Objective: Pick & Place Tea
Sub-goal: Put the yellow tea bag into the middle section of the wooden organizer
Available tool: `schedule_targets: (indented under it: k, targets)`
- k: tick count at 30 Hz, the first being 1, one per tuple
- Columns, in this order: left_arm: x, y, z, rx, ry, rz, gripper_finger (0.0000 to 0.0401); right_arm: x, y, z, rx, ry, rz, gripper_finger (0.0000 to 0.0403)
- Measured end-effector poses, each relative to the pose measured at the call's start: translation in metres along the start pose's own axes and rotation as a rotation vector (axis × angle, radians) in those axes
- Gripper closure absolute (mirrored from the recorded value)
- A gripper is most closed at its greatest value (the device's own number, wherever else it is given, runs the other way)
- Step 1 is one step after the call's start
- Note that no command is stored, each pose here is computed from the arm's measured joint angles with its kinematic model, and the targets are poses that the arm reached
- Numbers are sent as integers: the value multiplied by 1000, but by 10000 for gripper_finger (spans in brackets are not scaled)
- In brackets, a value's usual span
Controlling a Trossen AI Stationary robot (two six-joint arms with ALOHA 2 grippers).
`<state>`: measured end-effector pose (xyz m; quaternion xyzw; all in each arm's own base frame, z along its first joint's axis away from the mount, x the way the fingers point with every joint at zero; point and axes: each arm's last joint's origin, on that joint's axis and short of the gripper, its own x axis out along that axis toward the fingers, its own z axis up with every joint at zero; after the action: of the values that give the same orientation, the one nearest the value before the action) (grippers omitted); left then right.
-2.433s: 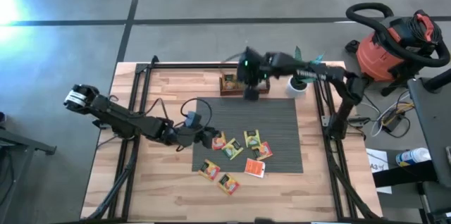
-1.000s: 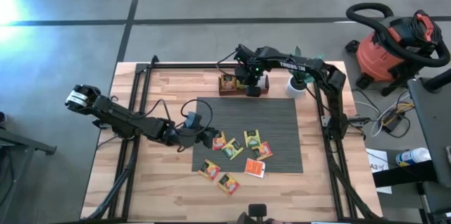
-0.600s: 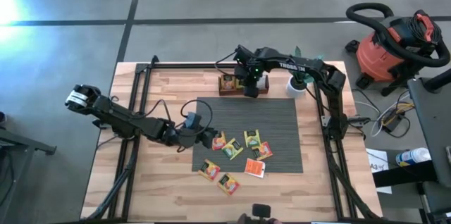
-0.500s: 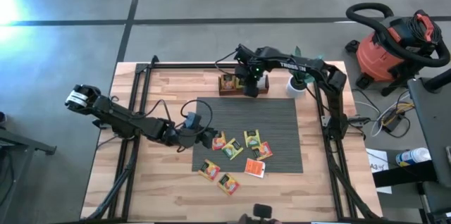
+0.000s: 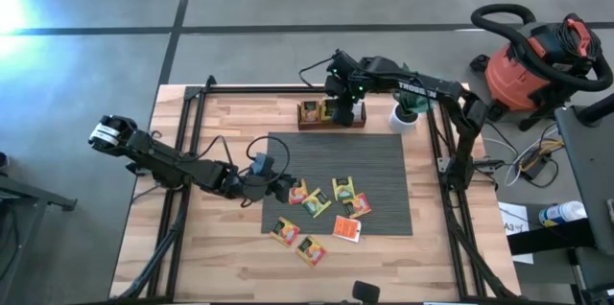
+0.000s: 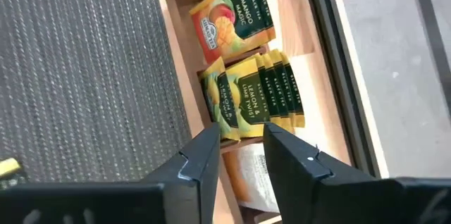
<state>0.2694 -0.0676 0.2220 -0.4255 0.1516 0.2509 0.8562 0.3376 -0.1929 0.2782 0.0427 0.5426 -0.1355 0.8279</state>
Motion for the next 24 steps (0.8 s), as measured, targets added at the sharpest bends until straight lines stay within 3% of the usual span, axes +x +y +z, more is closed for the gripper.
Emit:
schedule_targets:
  k: [7,14,24]
  targets:
    - [0,0,0,0,0,-1,263,-7,13,1,24,-13,69,302]
    - [1,-2,2,-18,-12,-20,263,-16,46,7,-37,-43,146,301]
    - [1,-2,2,-18,-14,-21,263,-58,91,1,-139,-105,192,313]
